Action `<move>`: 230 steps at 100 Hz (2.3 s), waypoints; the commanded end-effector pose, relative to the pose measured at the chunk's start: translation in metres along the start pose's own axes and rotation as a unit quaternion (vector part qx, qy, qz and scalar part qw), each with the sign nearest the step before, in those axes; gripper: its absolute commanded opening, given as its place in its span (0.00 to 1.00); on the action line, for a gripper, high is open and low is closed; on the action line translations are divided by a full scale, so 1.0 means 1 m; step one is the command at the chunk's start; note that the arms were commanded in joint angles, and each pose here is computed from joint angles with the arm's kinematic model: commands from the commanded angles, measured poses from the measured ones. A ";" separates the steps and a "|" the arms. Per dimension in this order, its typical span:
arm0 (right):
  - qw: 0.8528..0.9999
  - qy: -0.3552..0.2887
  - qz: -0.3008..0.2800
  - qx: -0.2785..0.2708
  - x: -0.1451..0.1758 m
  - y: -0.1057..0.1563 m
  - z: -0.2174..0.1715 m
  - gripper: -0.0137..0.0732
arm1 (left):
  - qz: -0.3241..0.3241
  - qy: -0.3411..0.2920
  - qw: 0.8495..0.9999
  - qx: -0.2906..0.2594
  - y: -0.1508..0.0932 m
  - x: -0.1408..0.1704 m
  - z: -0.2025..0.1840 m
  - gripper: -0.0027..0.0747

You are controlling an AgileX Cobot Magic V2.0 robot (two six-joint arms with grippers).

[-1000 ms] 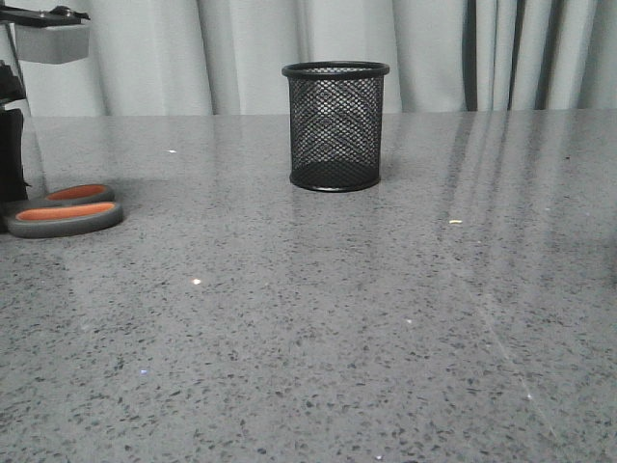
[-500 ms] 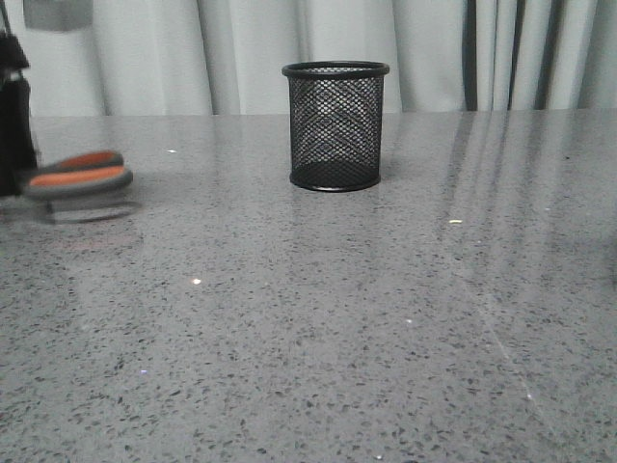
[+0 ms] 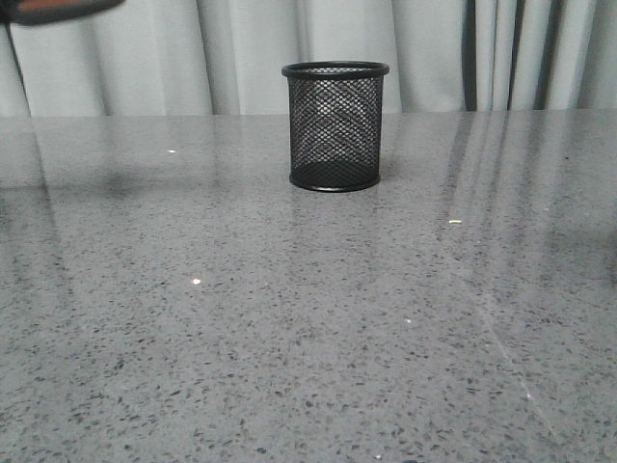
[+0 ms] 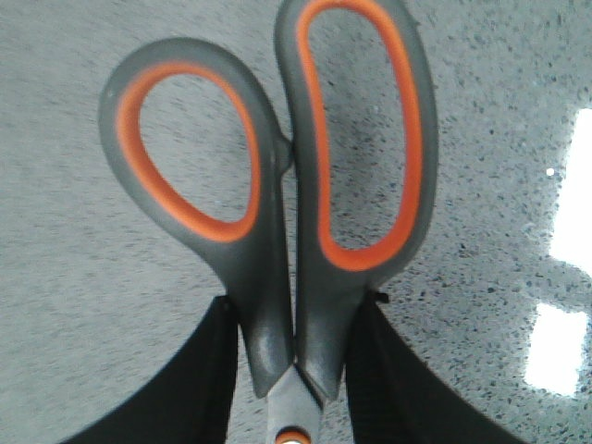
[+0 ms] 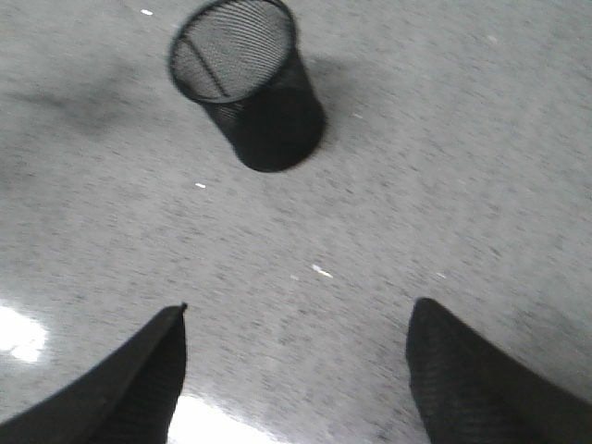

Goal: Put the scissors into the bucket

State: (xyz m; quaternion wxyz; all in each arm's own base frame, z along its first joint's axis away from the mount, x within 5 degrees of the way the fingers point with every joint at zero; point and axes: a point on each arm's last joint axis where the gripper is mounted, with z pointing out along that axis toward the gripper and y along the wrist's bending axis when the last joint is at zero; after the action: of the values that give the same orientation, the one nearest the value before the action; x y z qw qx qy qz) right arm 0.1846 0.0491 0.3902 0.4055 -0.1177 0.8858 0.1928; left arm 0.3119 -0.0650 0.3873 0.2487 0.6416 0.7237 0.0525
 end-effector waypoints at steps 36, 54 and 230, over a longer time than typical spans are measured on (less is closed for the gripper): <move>0.985 -0.115 0.022 -0.129 -0.025 0.026 -0.014 0.68 | 0.081 -0.116 0.988 -0.057 -0.034 -0.084 -0.070 0.02; 0.978 -0.116 0.026 -0.170 -0.025 0.033 -0.017 0.68 | 0.107 -0.150 0.980 -0.078 -0.049 -0.116 -0.079 0.02; 0.954 -0.131 0.047 -0.266 -0.033 0.043 -0.012 0.07 | 0.148 -0.308 0.937 -0.076 -0.105 -0.190 -0.098 0.44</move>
State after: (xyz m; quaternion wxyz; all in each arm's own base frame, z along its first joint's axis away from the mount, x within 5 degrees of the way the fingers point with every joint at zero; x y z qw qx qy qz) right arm 0.1851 0.0843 0.4181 0.4340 -0.1516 0.7699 0.4427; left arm 0.1996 -0.2455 0.4579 0.4288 0.7390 0.5189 -0.0284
